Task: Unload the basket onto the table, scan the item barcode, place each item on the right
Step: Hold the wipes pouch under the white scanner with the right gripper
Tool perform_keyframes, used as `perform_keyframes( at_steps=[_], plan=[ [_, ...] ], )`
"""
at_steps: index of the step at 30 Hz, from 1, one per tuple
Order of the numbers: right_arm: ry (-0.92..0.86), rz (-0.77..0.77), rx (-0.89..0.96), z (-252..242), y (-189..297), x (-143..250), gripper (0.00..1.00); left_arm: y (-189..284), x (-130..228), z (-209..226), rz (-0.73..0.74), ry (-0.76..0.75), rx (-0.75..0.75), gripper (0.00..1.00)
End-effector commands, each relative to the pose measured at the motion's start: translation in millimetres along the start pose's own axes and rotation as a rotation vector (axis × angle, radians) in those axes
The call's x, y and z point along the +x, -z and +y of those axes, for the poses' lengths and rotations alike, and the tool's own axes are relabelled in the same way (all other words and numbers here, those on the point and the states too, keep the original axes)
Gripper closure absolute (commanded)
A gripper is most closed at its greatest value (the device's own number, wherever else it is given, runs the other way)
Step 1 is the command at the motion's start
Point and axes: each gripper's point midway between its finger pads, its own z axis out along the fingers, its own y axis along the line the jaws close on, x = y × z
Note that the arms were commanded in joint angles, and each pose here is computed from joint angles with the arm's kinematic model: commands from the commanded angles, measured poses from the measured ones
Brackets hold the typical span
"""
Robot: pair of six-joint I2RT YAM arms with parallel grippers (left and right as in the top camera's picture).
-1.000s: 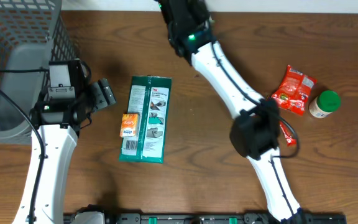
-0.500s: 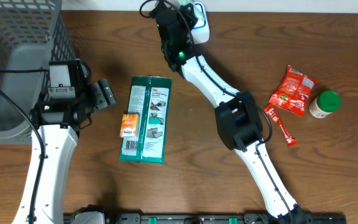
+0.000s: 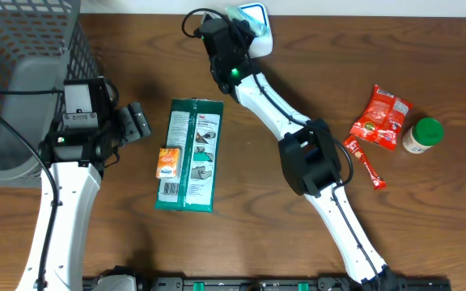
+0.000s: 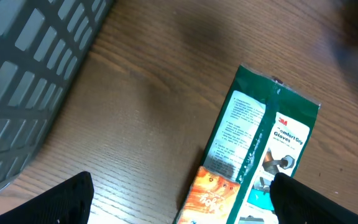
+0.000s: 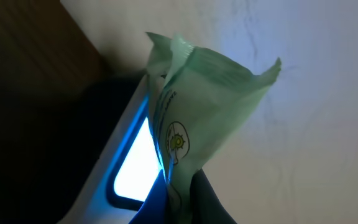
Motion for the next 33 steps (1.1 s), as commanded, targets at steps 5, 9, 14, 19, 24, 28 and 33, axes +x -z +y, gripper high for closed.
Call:
perform_keyframes(
  at_steps=[5,9,14,19,24,28,33],
  plan=[
    [-0.025,-0.1,0.024,-12,-1,-22,0.99,5,-7,-3,-0.018,0.0,0.011,0.09],
    [-0.041,-0.155,0.097,-32,3,-36,0.99,5,-7,-3,-0.018,0.0,0.011,0.09],
    [-0.064,-0.174,0.127,-41,3,-40,0.99,5,-7,-3,-0.018,0.0,0.011,0.09],
    [-0.094,-0.156,0.102,-34,-3,-31,0.99,5,-7,-3,-0.018,0.0,0.011,0.09],
    [-0.195,-0.153,0.062,-24,-5,-27,0.99,5,-7,-3,-0.018,0.0,0.011,0.09],
    [-0.194,-0.138,0.037,-17,-6,-24,0.99,5,-7,-3,-0.018,0.0,0.011,0.09],
    [-0.181,-0.117,0.035,-15,-7,-19,0.99,5,-7,-3,-0.018,0.0,0.011,0.09]
  ],
)
